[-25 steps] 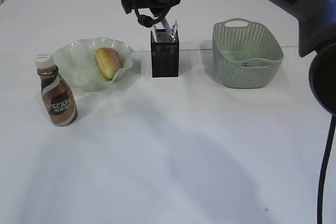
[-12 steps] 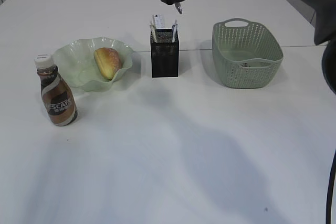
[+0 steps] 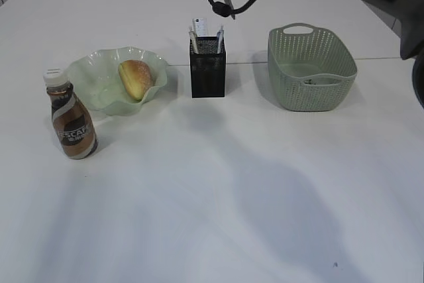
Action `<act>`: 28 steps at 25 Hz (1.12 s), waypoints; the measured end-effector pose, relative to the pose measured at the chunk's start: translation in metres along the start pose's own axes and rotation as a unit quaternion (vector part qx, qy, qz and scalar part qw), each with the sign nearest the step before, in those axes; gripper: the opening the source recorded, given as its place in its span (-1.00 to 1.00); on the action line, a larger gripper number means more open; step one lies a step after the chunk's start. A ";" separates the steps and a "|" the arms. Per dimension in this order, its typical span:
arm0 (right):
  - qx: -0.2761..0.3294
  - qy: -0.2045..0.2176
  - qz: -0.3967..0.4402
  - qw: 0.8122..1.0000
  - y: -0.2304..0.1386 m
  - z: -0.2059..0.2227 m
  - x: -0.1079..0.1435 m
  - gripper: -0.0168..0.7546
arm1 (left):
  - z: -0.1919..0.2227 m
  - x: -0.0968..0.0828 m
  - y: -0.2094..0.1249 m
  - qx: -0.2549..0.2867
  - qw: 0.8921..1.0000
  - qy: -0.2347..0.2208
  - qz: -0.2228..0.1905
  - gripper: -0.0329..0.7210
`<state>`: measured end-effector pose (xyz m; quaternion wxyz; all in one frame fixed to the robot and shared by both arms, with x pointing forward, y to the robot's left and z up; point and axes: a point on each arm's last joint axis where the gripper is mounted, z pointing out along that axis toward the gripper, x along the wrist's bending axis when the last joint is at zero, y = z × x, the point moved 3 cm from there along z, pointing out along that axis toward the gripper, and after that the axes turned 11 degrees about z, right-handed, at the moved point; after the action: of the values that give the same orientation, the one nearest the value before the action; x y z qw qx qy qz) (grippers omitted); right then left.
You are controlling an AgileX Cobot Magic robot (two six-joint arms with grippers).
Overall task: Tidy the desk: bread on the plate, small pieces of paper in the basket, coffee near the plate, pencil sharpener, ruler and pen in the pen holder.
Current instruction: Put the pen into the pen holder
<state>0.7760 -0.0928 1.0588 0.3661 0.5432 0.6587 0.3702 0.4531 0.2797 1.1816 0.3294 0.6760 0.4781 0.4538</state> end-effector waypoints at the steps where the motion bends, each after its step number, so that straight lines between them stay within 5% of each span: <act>1: 0.000 -0.002 -0.003 1.000 -0.003 0.002 -0.001 -0.66 | 0.001 0.000 0.001 -0.003 1.000 0.000 0.000 -0.21; 14: -0.031 0.007 -0.009 0.999 -0.020 0.023 -0.013 -0.66 | 0.011 -0.002 0.004 -0.012 1.000 -0.003 0.004 -0.21; 28: -0.103 0.094 0.003 0.990 -0.040 0.039 -0.004 -0.66 | 0.018 -0.004 0.009 -0.029 1.000 -0.005 0.006 -0.21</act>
<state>0.7936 -0.0989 1.0057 0.3551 0.4673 0.6467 0.4871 0.4721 0.2730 1.1814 0.3481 0.6713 0.4594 0.4659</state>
